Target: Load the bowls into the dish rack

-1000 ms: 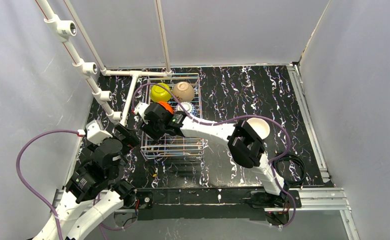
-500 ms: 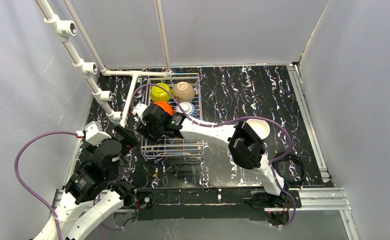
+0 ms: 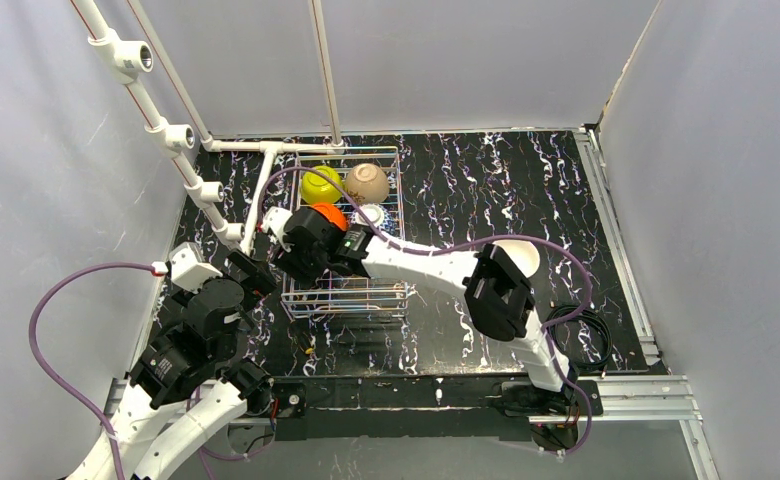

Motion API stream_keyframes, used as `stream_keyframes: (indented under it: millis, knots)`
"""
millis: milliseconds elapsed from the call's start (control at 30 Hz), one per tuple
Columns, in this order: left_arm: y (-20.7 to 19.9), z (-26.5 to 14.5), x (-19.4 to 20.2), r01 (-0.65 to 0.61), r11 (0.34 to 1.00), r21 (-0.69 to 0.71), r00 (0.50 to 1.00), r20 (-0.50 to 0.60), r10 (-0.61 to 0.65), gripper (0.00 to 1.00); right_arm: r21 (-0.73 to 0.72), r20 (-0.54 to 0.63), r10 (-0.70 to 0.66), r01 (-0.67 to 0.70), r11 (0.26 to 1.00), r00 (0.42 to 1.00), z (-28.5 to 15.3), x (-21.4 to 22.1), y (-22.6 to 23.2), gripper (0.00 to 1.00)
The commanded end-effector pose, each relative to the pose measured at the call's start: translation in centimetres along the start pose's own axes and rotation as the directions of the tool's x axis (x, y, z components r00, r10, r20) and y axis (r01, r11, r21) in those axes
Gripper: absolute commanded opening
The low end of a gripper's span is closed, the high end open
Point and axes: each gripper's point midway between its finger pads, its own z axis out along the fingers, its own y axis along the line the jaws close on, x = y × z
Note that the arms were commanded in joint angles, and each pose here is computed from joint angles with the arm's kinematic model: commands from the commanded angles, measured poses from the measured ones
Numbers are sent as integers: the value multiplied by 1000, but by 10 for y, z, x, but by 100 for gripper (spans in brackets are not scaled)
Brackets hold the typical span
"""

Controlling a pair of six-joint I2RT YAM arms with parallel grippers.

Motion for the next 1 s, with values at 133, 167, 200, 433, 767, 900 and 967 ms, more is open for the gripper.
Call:
stream_keyframes:
  millis: [133, 167, 200, 433, 767, 900, 967]
  knots:
    - [5, 0, -8, 9, 999, -37, 999, 34, -8, 98, 4, -11, -86, 86, 996, 996, 13, -2, 9, 59]
    - [5, 0, -8, 7, 999, -37, 999, 33, -6, 98, 5, -14, -88, 88, 996, 996, 16, -1, 9, 58]
    - [5, 0, -8, 7, 999, -37, 999, 33, -6, 98, 7, -18, -88, 89, 996, 996, 19, 0, 9, 57]
    - [6, 0, -9, 11, 999, -40, 999, 37, -9, 98, 110, -8, -87, 87, 990, 996, 25, -2, -7, 38]
    - [6, 0, -10, 12, 999, -43, 999, 40, -11, 98, 84, 203, 30, -48, 995, 979, -34, -67, 4, 1]
    - [6, 0, -9, 14, 999, -42, 999, 39, -12, 98, 44, 252, 116, -131, 990, 961, -54, -81, 9, 1]
    - [6, 0, -9, 13, 999, -42, 999, 38, -12, 98, 34, 269, 172, -188, 982, 948, -60, -84, 10, 1]
